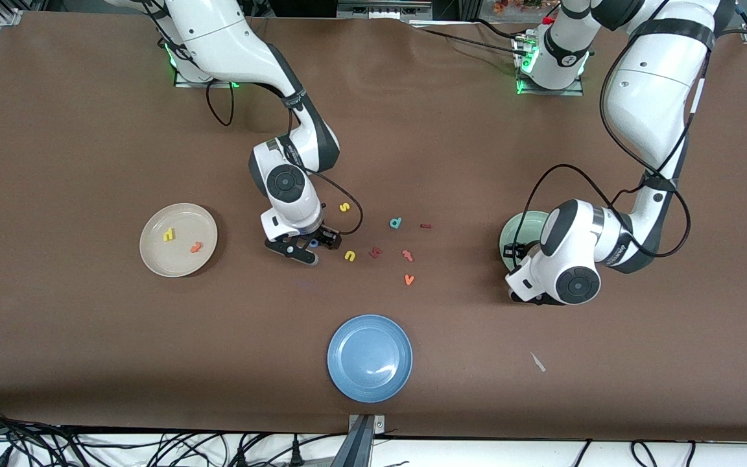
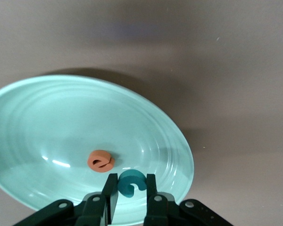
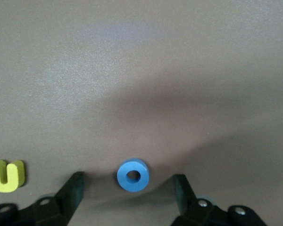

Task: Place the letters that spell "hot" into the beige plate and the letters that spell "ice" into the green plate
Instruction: 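Drop the c on the green plate while the right gripper reaches the blue o, then grasp the blue o with the right gripper while the left gripper reaches the maroon i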

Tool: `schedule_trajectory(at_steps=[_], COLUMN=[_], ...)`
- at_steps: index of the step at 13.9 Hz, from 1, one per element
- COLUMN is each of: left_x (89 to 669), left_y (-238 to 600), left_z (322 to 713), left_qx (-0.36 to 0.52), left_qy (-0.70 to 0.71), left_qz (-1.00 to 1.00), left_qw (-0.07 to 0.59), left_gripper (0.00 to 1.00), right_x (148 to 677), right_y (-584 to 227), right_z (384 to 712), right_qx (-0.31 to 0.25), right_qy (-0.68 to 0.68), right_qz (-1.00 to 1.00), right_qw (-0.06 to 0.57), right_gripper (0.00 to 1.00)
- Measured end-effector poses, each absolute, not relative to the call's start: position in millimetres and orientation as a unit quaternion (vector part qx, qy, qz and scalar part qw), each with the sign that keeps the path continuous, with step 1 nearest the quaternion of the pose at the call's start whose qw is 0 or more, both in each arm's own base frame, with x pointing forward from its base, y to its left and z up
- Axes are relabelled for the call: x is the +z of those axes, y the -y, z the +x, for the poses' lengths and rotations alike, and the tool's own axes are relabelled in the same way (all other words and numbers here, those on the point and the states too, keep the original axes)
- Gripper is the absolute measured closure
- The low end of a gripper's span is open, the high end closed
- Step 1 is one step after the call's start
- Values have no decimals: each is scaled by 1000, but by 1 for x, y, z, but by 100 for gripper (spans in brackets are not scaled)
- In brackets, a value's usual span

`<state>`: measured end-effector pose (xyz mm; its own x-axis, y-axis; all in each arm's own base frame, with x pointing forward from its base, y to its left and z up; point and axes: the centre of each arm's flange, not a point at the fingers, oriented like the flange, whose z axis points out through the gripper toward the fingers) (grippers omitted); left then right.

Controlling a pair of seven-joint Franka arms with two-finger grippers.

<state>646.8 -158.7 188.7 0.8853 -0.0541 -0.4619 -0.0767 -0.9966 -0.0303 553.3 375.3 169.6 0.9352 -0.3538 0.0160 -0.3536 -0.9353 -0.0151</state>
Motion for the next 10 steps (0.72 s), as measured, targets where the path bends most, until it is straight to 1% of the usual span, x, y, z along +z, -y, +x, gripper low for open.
schedule_trajectory(at_steps=[1, 2, 4, 5, 6, 7, 8, 9, 10], left_x=[182, 178, 174, 175, 176, 180, 185, 194, 204], left_y=[159, 160, 160, 159, 159, 158, 158, 158, 158], left_z=[644, 643, 642, 642, 643, 644, 645, 646, 647], left_qx=[234, 230, 226, 224, 223, 220, 216, 213, 211], left_qy=[-34, -35, -35, -35, -34, -34, -33, -34, -34], left_qz=[-971, -972, -973, -974, -974, -975, -976, -976, -977], left_qw=[22, 21, 20, 19, 19, 19, 19, 19, 20], left_gripper=[74, 74, 74, 70, 62, 51, 40, 30, 21], right_x=[172, 172, 175, 175, 176, 177, 177, 178, 178], right_y=[-376, -375, -375, -375, -375, -374, -374, -373, -373], right_z=[554, 554, 556, 556, 557, 558, 558, 559, 559], right_qx=[-11, -10, -12, -12, -13, -14, -14, -14, -14], right_qy=[-180, -180, -180, -180, -180, -181, -182, -182, -183], right_qz=[-984, -984, -984, -984, -983, -983, -983, -983, -983], right_qw=[7, 7, 8, 7, 8, 8, 8, 8, 8], right_gripper=[26, 26, 42, 43, 48, 58, 58, 65, 69])
